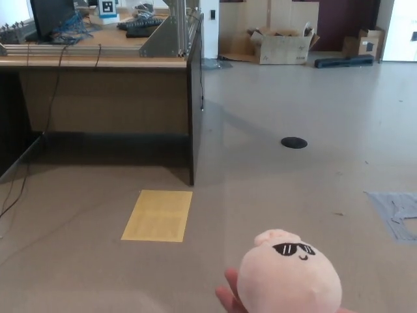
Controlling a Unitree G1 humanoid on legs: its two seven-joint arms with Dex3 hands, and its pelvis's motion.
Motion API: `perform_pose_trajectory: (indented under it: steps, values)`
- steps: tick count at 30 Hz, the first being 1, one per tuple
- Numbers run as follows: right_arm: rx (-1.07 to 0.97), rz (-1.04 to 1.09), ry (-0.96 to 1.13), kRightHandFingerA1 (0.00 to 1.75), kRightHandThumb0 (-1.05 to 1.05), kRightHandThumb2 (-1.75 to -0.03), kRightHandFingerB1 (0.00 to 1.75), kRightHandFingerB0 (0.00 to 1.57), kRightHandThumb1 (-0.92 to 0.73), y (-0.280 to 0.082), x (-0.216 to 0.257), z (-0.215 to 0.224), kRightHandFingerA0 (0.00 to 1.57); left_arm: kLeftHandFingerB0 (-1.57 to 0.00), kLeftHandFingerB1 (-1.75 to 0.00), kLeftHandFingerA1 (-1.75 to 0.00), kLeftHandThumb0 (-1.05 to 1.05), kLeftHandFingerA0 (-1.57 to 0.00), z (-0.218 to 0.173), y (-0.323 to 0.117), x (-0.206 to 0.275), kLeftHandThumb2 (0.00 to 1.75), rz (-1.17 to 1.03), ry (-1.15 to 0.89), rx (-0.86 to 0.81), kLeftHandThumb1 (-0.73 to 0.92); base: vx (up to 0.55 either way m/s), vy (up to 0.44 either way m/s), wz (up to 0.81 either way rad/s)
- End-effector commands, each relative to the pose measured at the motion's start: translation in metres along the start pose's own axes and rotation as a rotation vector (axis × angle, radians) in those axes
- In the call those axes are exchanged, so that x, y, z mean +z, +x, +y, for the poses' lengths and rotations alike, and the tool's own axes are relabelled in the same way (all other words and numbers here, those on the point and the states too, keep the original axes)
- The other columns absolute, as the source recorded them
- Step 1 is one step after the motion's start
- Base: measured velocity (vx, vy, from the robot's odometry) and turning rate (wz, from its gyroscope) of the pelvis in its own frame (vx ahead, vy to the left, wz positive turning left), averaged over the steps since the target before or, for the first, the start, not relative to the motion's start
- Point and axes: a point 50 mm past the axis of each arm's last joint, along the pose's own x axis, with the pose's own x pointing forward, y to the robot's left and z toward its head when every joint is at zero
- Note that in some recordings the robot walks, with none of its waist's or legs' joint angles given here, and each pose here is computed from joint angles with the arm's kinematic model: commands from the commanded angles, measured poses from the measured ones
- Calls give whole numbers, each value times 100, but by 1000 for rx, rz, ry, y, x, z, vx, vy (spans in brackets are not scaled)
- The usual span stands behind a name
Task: The robot extends its left hand to pick up an emotional support dumpling from the palm of a person and brings its hand down by its side. Then it extends its arm again to hand the dumpling back to the person.
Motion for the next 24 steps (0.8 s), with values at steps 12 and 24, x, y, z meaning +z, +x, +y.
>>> perform_pose_trajectory:
  steps: [12,24]
  values:
    - [-20,-263,38,40,-75,-64,35,40,-80,18,47,-20,47,0,0,-1,-72,0,94,6,138,77,-551,-154,-68,43,0,0,0]
    - [-42,-310,37,40,-77,-64,36,40,-80,29,69,-30,47,0,0,0,-80,0,159,-73,308,56,-934,317,-176,46,0,0,0]
